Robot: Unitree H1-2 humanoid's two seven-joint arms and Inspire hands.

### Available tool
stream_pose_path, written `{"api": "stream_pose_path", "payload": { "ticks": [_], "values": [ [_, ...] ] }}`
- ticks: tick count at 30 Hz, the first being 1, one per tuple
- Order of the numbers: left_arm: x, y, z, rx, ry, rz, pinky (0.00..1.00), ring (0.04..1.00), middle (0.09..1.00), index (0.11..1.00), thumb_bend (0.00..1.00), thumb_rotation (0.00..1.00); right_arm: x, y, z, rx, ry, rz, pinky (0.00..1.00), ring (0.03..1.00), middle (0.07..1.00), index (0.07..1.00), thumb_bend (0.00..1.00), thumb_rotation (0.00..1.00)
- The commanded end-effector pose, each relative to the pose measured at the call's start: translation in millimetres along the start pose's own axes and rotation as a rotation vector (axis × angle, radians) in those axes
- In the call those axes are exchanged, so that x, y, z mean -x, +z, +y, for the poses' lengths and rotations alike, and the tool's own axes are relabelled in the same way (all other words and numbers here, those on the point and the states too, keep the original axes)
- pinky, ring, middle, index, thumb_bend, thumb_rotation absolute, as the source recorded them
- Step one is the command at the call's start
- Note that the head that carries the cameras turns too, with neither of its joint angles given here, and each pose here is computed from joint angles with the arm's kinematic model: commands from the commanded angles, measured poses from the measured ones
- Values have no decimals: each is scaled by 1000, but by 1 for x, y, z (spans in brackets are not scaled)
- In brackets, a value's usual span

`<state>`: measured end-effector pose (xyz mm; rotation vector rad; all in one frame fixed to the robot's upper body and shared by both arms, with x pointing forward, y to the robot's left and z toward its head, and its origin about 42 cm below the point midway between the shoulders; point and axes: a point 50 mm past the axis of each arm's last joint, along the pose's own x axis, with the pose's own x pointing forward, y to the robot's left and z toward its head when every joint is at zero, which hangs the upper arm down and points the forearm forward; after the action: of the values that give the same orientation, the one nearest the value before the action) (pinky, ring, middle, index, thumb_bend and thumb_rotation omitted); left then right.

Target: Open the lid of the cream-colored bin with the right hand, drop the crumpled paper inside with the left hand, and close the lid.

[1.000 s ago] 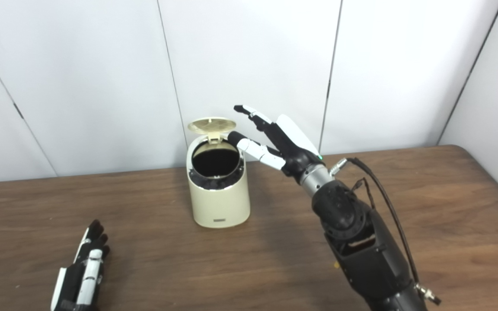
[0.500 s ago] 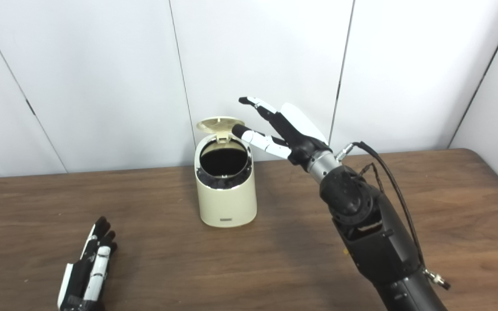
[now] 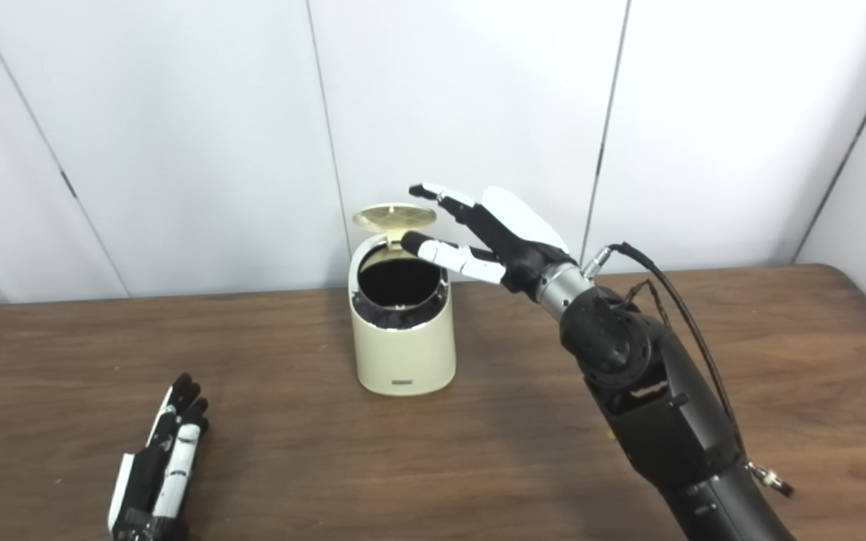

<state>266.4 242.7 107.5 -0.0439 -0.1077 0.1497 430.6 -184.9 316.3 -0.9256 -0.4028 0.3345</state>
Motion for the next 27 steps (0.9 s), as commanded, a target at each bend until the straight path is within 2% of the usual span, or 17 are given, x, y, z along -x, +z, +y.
{"api": "stream_pose_path", "payload": {
  "ticks": [1, 17, 24, 27],
  "values": [
    [12, -24, 0, 18, 21, 72, 977, 964, 975, 992, 443, 705, -14, 21, -22, 51, -60, -89, 897, 942, 934, 909, 520, 1000],
    [13, -15, 1, 5, 22, 49, 978, 972, 976, 993, 427, 714, -17, 36, -22, 106, -62, -109, 896, 948, 934, 907, 504, 1000],
    [9, -19, 1, -1, 12, 52, 982, 967, 975, 995, 482, 713, -13, 39, -21, 233, -57, -101, 900, 970, 936, 902, 595, 1000],
    [8, -21, 1, -3, 13, 55, 989, 970, 977, 998, 481, 712, -9, 39, -19, 253, -53, -100, 919, 987, 942, 899, 596, 1000]
  ]
}}
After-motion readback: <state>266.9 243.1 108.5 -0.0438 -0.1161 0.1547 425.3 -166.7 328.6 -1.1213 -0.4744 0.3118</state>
